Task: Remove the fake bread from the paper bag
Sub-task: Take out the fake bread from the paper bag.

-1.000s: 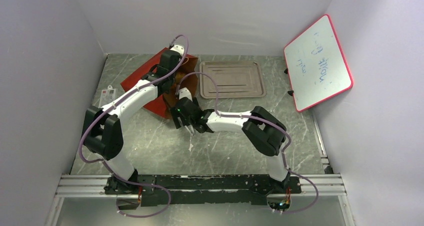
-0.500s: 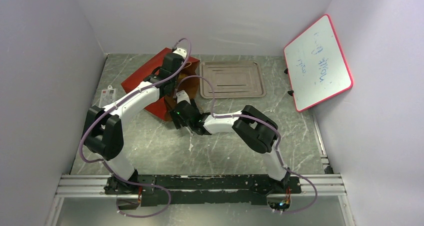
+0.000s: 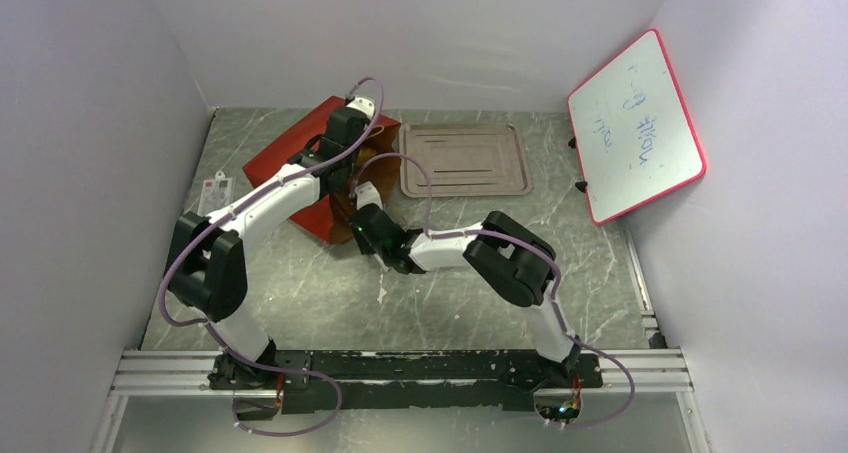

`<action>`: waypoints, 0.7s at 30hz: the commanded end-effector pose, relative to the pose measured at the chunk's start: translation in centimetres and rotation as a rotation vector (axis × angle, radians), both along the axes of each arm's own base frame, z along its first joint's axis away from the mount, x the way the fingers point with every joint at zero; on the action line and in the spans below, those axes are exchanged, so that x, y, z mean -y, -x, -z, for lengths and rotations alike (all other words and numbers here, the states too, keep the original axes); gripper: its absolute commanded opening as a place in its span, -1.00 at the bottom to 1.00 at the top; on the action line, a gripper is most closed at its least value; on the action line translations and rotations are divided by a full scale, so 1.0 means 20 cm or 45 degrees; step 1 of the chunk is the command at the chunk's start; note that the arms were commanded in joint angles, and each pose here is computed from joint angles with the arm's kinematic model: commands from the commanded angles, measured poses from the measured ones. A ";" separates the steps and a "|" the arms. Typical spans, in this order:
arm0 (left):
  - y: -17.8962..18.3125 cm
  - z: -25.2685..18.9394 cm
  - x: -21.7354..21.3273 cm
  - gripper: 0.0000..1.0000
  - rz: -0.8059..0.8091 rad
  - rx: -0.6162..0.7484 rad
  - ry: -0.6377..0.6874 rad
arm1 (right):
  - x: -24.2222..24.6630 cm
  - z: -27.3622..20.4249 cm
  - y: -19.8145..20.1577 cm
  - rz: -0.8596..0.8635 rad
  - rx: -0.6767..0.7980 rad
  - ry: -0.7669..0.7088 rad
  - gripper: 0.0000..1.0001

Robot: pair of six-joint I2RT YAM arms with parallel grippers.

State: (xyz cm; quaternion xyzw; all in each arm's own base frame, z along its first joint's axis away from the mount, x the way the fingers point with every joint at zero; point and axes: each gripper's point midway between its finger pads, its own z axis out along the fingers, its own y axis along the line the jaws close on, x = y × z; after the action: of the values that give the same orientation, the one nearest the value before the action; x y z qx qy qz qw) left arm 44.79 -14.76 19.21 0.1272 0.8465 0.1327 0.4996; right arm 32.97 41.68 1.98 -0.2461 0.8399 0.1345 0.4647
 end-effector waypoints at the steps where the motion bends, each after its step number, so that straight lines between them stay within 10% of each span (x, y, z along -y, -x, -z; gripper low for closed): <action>1: 0.01 -0.05 0.01 -0.86 -0.011 0.039 0.029 | 0.02 -0.09 0.02 0.022 -0.032 -0.065 -0.18; 21: 0.04 -0.09 0.04 -0.86 0.081 0.041 0.027 | 0.16 -0.31 -0.15 -0.031 -0.115 -0.209 -0.17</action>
State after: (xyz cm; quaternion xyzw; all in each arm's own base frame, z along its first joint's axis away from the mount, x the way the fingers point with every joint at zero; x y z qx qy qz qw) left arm 44.30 -14.43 19.58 0.1322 0.8443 0.1362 0.5011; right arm 34.33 37.58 7.18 -0.1817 0.8563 0.2029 0.4387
